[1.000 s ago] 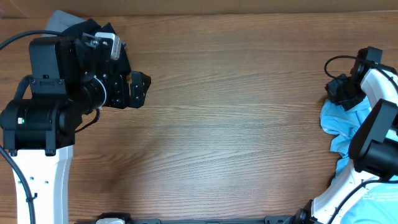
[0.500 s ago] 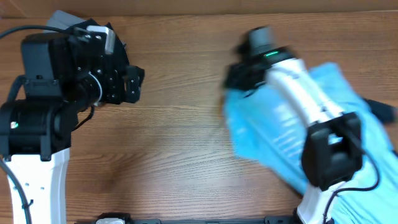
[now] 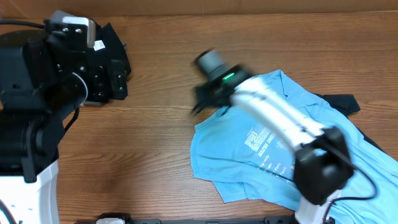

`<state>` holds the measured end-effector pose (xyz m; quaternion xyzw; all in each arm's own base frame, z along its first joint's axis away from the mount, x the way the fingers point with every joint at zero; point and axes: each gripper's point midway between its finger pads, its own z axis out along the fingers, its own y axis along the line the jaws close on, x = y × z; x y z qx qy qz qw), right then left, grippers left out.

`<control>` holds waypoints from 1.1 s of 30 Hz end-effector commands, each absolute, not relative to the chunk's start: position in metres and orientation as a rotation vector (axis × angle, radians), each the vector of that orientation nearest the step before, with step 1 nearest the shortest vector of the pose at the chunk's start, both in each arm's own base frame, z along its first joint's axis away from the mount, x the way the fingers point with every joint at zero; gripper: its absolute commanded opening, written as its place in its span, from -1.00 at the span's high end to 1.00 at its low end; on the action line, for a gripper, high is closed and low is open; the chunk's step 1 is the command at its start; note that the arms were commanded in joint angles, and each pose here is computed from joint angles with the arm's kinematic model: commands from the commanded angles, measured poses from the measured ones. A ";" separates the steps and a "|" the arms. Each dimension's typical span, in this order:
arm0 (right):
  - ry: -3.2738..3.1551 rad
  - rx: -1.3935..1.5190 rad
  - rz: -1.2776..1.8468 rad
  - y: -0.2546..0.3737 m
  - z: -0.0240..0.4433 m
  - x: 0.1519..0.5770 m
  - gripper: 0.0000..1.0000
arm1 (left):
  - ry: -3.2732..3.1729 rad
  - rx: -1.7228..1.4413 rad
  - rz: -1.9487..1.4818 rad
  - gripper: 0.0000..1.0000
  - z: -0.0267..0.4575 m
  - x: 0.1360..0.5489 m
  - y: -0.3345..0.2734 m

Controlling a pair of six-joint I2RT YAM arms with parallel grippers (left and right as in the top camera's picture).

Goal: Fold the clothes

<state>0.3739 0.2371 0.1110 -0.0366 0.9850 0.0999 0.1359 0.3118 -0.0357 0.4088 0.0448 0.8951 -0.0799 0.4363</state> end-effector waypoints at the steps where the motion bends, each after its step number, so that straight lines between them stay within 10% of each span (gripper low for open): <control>1: 2.716 0.221 0.403 0.163 0.176 0.406 -0.36 | 2.311 0.220 -0.359 -1.00 0.385 0.323 -0.068; 15: 2.515 1.138 0.294 -0.121 0.151 0.415 -0.20 | 2.742 0.663 -0.483 -1.00 0.199 0.381 -0.204; 33: 2.566 1.393 0.251 -0.182 0.082 0.391 -0.29 | 2.756 0.885 -0.468 -0.87 0.040 0.418 -0.302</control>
